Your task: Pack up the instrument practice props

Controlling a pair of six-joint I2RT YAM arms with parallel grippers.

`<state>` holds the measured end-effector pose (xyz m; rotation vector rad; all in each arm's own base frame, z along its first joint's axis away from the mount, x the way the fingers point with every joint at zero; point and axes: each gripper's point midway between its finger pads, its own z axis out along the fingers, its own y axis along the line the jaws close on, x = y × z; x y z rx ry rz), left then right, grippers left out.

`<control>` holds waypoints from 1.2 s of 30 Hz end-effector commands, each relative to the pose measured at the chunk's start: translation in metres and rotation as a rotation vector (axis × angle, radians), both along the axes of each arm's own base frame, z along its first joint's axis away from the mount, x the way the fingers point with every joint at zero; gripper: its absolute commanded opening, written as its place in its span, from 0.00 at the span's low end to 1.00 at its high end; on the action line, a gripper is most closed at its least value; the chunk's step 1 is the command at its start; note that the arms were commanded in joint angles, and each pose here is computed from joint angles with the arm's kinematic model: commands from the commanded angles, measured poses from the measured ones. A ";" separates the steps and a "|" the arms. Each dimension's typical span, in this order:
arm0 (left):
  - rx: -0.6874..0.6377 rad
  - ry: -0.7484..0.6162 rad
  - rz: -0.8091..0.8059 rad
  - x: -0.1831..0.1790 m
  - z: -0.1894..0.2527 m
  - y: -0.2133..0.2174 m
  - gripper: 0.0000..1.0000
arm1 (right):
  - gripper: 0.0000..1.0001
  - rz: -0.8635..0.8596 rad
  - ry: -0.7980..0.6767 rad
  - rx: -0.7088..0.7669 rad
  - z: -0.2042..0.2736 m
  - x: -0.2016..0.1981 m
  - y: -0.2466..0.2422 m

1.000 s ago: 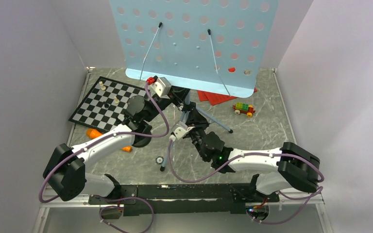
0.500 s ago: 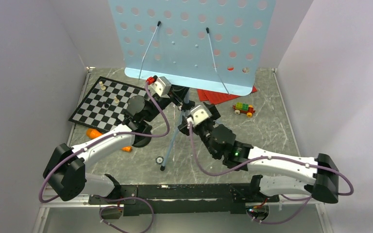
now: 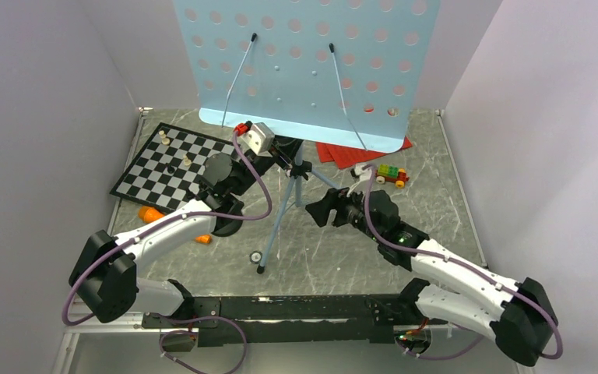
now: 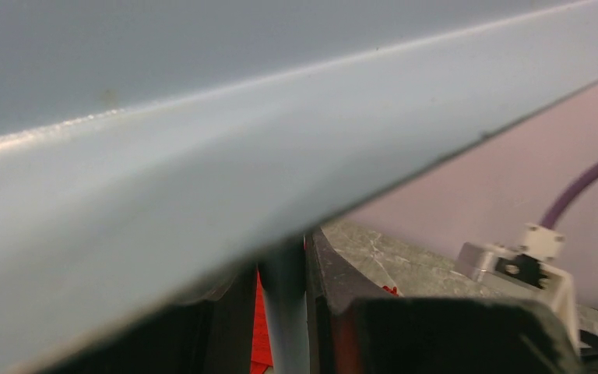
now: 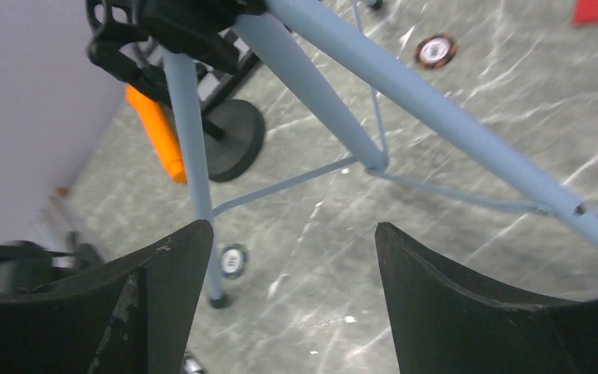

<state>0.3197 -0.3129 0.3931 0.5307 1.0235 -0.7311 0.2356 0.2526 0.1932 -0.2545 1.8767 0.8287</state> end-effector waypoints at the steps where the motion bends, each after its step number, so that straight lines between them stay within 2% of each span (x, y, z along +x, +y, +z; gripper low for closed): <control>1: 0.058 0.004 0.118 0.018 -0.011 0.018 0.00 | 0.82 0.119 0.177 0.374 0.034 -0.009 0.020; 6: 0.060 -0.005 0.107 0.013 -0.012 0.019 0.00 | 0.85 0.153 0.244 0.609 0.070 0.007 0.020; 9: 0.065 -0.010 0.100 0.011 -0.013 0.018 0.00 | 0.85 0.150 0.272 0.675 0.085 0.021 0.021; 13: 0.071 -0.016 0.099 0.010 -0.014 0.018 0.00 | 0.79 0.151 0.327 0.783 0.099 0.039 0.021; 16: 0.073 -0.017 0.101 0.010 -0.015 0.018 0.00 | 0.74 0.141 0.367 0.801 0.096 0.052 0.025; 24: 0.082 -0.023 0.101 0.009 -0.017 0.018 0.00 | 0.74 0.150 0.421 0.799 0.092 0.065 0.035; 29: 0.082 -0.022 0.098 0.010 -0.018 0.017 0.00 | 0.63 0.153 0.439 0.795 0.088 0.066 0.038; 36: 0.083 -0.020 0.092 0.010 -0.018 0.016 0.00 | 0.42 0.153 0.429 0.830 0.094 0.070 0.037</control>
